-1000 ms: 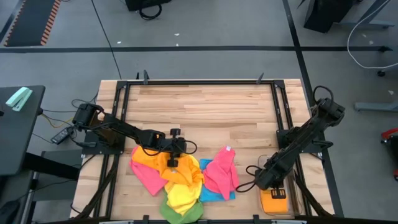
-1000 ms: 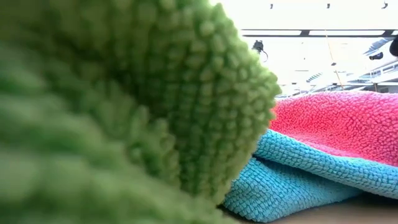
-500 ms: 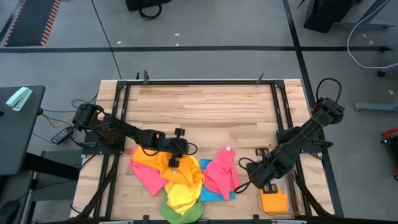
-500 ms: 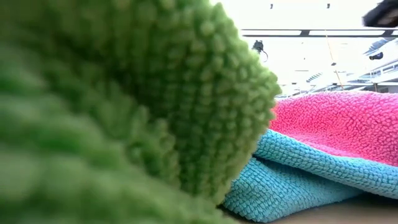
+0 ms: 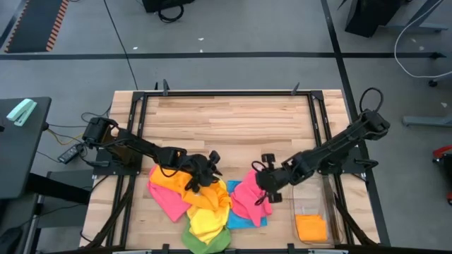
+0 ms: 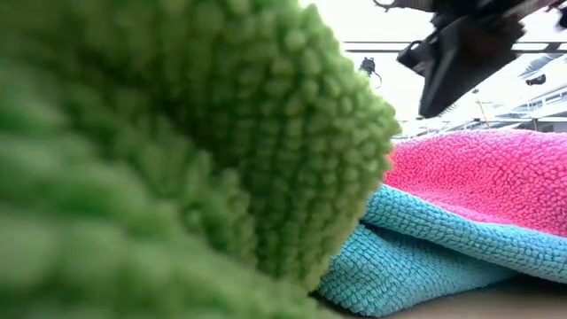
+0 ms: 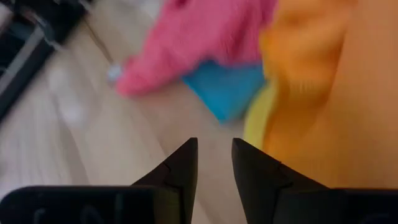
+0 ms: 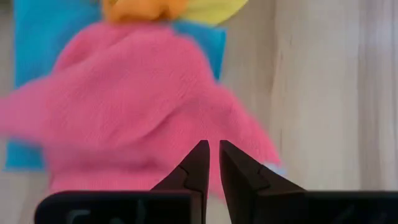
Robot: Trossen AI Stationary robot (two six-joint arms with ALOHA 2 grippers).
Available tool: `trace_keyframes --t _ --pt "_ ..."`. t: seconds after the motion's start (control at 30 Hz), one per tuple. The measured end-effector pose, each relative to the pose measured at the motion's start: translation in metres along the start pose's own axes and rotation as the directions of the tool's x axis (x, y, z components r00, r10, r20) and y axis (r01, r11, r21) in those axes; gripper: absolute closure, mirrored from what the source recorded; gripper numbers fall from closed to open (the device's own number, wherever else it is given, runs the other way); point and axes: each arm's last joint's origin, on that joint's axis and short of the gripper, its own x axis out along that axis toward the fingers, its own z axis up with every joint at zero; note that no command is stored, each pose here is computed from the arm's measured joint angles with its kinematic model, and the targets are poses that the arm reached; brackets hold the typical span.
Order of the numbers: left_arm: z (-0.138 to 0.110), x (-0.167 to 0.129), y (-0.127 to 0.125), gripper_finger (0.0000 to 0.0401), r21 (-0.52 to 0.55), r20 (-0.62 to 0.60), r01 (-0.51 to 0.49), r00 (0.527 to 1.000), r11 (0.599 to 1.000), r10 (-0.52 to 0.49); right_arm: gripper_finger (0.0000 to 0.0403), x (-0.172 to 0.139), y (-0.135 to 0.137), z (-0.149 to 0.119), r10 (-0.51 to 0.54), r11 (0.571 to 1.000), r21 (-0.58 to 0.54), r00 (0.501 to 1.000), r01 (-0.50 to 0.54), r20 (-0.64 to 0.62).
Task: Fold microfiber towels
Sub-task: Fold the pink towel
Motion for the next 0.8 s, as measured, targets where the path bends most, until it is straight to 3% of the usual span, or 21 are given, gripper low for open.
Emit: trace_keyframes --t 0.07,0.17,0.4,0.53,0.8 --pt "0.004 0.0 0.003 0.0294 -0.004 0.038 -0.031 0.999 1.0 0.031 0.0358 0.008 -0.009 -0.002 -0.048 0.998 0.048 0.999 0.047 0.017" --pt "0.006 0.0 0.005 0.0294 -0.007 0.061 -0.053 0.997 0.999 0.053 0.0352 0.019 -0.025 -0.015 -0.081 0.99 0.111 0.995 0.087 -0.057" --pt "0.0 0.0 0.012 0.0294 -0.052 0.048 -0.067 0.996 0.996 0.069 0.0261 0.033 -0.047 -0.027 -0.023 0.991 0.125 0.992 0.039 -0.126" --pt "-0.007 0.0 0.021 0.0294 -0.083 0.035 -0.1 0.994 0.992 0.103 0.021 0.043 -0.058 -0.033 -0.032 0.975 0.21 0.985 0.068 -0.17" --pt "-0.015 -0.001 0.035 0.0294 -0.156 0.029 -0.147 0.988 0.977 0.153 0.0183 0.057 -0.065 -0.047 0.062 0.947 0.322 0.97 0.017 -0.236"
